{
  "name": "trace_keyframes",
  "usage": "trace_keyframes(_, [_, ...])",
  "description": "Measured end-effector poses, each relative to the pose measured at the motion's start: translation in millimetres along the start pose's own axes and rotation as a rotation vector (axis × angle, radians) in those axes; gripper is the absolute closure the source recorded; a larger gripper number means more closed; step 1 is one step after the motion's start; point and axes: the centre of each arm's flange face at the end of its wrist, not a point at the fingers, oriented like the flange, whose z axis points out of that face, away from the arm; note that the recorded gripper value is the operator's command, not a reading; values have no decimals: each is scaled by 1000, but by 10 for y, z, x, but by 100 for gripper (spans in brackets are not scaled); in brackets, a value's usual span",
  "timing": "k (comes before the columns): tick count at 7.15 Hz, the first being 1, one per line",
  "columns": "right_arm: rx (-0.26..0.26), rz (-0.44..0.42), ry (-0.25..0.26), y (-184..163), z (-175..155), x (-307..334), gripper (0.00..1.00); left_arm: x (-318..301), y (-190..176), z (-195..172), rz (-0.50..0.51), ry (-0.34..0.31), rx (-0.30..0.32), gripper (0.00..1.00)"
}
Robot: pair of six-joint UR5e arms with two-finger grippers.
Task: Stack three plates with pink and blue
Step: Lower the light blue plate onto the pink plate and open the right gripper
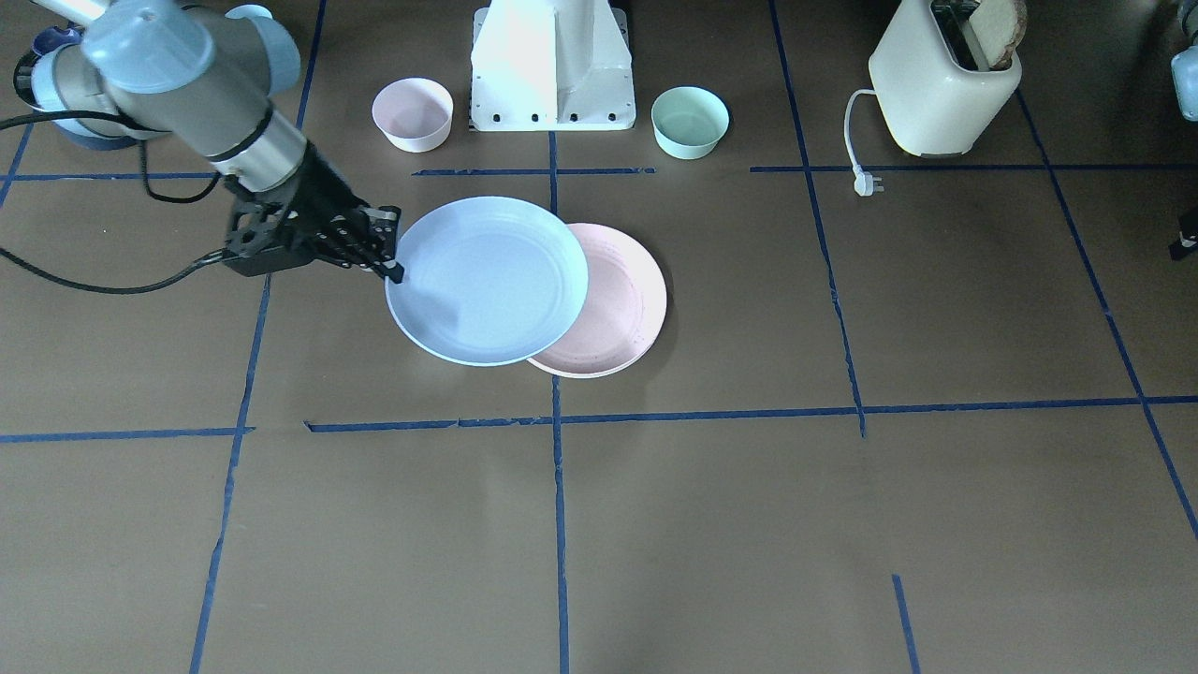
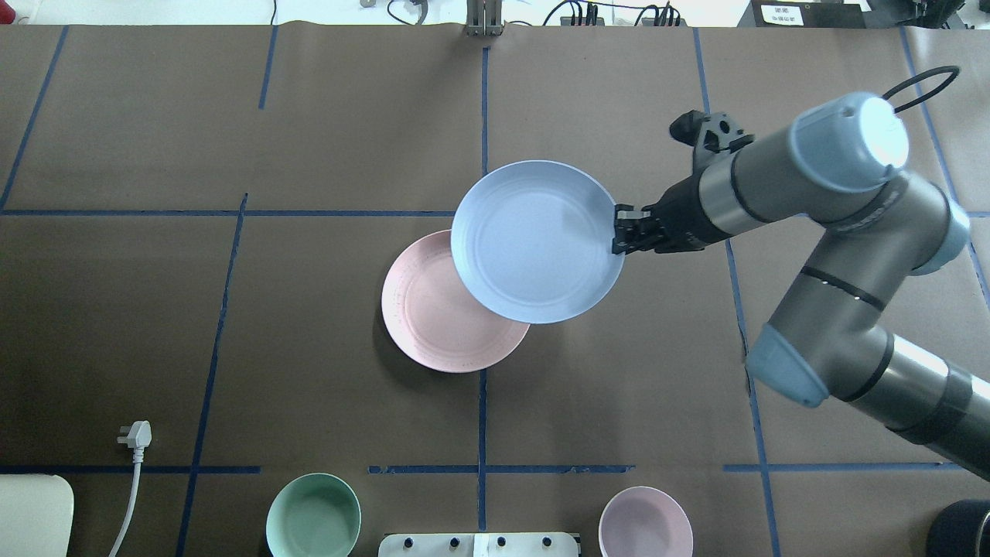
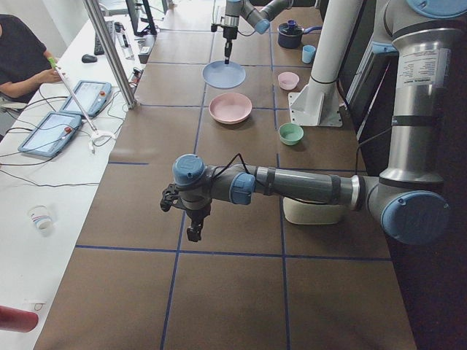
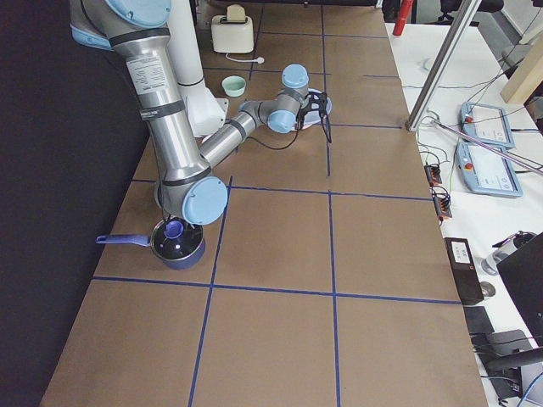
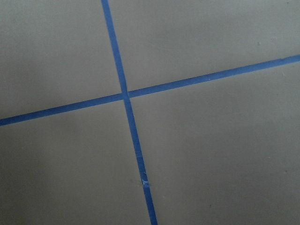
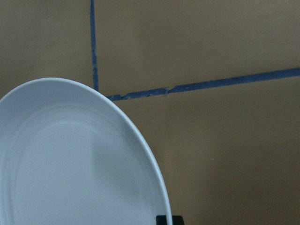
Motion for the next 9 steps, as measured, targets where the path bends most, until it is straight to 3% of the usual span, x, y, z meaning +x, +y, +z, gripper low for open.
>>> trace_keyframes(2, [-2,-18,22,324,354,-356,100,-77,21,3,-11,-1,-1,0])
trace_keyframes(4, [-4,-19,40,328,607,-519,95,-109,34,16,-16,-1,-3,0])
trace_keyframes(5, [-5,-18,45,317,657,-540,43,-115,38,19,-14,-1,-4,0])
trace_keyframes(6, [-4,-19,44,311,668,-567,0,-119,44,23,-14,-1,-4,0])
trace_keyframes(9, [-3,-23,38,319,667,-621,0,-131,56,26,-16,-1,-5,0])
